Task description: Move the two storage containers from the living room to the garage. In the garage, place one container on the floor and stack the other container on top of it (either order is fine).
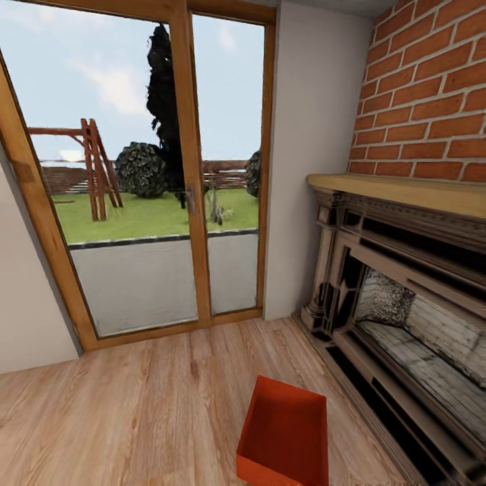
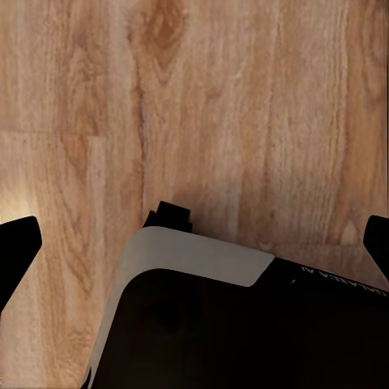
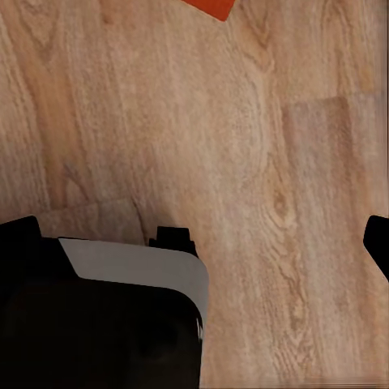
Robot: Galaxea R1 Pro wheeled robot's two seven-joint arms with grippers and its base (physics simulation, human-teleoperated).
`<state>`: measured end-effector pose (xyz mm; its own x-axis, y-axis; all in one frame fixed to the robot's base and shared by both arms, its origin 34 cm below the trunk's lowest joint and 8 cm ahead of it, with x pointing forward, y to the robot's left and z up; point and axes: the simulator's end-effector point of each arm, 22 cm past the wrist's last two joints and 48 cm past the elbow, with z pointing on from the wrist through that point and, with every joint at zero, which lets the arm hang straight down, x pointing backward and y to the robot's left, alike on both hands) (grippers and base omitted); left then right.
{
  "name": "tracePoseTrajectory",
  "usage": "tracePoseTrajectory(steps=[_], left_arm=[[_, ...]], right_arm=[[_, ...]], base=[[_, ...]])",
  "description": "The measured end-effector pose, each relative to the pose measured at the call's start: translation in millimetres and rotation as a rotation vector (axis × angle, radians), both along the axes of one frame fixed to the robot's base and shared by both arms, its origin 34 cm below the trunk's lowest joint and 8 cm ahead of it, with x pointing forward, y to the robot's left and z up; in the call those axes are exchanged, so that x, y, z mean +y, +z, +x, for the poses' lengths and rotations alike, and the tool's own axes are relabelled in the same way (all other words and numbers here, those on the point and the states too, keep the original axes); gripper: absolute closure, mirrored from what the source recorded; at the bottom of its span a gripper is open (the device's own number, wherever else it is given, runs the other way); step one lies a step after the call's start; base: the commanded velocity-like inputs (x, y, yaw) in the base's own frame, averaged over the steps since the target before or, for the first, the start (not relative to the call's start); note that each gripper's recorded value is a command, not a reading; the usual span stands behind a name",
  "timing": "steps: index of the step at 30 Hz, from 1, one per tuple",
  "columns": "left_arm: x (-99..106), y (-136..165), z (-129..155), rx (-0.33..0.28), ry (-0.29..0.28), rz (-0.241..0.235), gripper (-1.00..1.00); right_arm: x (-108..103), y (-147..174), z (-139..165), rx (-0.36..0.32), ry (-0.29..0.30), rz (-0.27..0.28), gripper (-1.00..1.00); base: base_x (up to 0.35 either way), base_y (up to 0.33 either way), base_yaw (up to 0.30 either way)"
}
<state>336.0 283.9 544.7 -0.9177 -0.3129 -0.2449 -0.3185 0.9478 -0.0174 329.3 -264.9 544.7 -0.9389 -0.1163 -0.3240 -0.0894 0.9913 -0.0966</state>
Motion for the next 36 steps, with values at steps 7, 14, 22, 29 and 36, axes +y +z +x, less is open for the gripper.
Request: tracePoseTrajectory(steps=[7, 14, 22, 29, 36], left_arm=[[-0.1, 0.0, 0.1, 0.0, 0.001, 0.0, -1.0], [0.0, 0.0, 0.0, 0.0, 0.003, -0.001, -1.0], [0.0, 0.0, 0.0, 0.0, 0.004, -0.001, -1.0], [-0.2, 0.0, 0.0, 0.0, 0.004, -0.001, -1.0], [0.1, 0.0, 0.0, -0.001, 0.004, -0.001, -1.0]], right_arm=[[-0.2, -0.1, -0.3, 0.001, 0.0, 0.0, -1.0], [-0.1, -0.3, -1.1, 0.002, 0.0, 0.0, -1.0], [-0.1, -0.3, -1.2, 0.002, 0.0, 0.0, -1.0], [0.1, -0.4, -1.4, 0.003, 0.0, 0.001, -1.0], [0.9, -0.5, -1.6, 0.004, 0.001, 0.004, -1.0]], base=[[0.0, 0.0, -0.255], [0.0, 0.0, -0.255], [0.0, 0.0, -0.255], [0.0, 0.0, -0.255], [0.0, 0.0, -0.206]])
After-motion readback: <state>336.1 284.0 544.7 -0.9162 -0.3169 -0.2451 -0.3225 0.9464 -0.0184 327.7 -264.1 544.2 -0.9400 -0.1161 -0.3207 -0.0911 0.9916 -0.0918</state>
